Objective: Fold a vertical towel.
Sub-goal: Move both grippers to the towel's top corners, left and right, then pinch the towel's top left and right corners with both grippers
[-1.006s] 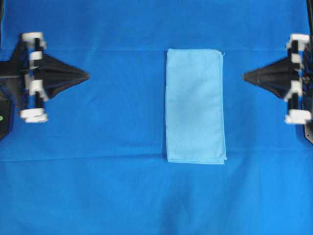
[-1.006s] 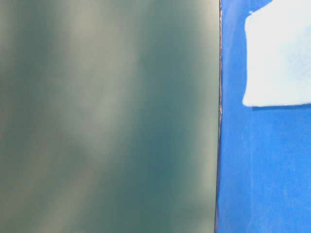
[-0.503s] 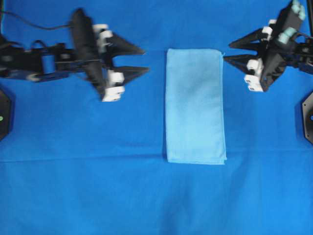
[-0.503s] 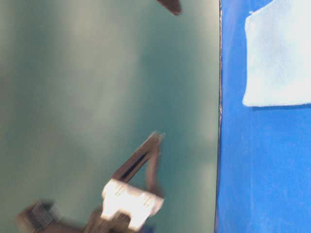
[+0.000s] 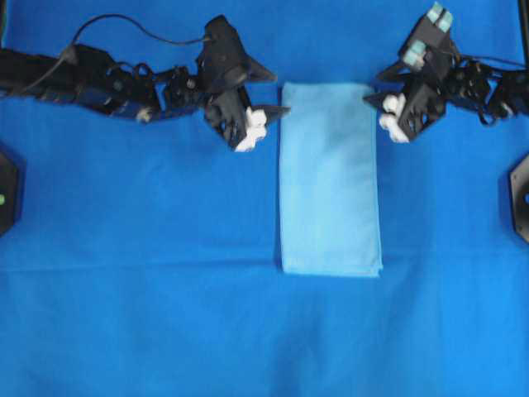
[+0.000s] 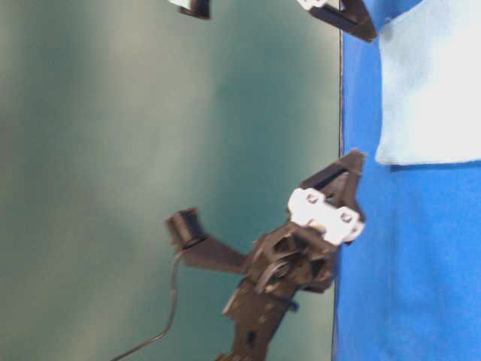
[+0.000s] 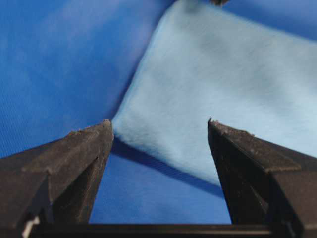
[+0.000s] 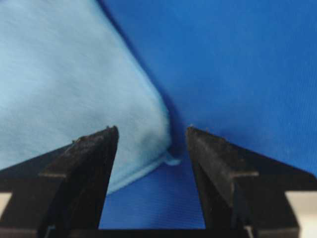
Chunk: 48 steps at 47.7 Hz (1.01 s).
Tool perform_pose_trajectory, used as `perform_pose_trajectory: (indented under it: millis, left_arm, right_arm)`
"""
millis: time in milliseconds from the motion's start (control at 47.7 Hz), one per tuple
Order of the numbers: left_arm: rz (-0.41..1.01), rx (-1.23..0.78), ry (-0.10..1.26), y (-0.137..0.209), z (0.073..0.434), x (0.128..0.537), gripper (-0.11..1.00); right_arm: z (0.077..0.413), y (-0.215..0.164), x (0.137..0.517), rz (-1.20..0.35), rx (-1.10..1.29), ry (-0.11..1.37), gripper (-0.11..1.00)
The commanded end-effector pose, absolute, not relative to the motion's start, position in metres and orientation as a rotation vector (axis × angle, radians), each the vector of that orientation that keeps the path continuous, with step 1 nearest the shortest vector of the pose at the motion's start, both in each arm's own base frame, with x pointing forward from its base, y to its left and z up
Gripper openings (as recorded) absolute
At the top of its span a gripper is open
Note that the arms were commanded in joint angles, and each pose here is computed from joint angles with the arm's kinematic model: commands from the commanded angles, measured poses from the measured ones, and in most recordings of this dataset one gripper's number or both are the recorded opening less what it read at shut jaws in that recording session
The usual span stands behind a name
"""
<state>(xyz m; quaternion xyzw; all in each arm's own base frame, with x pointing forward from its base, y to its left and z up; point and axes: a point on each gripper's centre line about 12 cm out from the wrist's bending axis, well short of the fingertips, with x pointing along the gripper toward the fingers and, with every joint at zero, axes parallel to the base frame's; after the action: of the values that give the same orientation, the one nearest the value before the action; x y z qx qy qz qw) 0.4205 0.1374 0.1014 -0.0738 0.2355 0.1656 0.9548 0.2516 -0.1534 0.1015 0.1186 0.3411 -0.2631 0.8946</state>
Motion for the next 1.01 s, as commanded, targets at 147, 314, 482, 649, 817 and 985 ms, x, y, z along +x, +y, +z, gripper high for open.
perform_pose_trajectory:
  millis: [147,314,482,649,817,985]
  left_arm:
    - [0.371,-0.154,0.458,0.159,0.094,0.434,0.73]
    - [0.375,-0.156,0.473,0.163,0.085,0.438,0.72]
    - [0.370,-0.149,0.507,0.161,0.081,0.435,0.52]
    - [0.367,-0.143,0.529,0.161,0.079,0.435,0.06]
    - [0.372,-0.144,0.534,0.163,0.080,0.434,0.01]
    - [0.390,-0.140,0.507,0.172,0.095,0.432,0.01]
  right_arm:
    - [0.090,-0.165,0.257,-0.563,0.255,0.726,0.60]
    - [0.089,-0.165,0.258,-0.563,0.255,0.727,0.59]
    - [0.088,-0.164,0.257,-0.557,0.252,0.738,0.37]
    - [0.088,-0.162,0.257,-0.554,0.255,0.742,0.02]
    - [0.090,-0.163,0.259,-0.557,0.258,0.733,0.02]
    - [0.095,-0.165,0.260,-0.561,0.254,0.713,0.02]
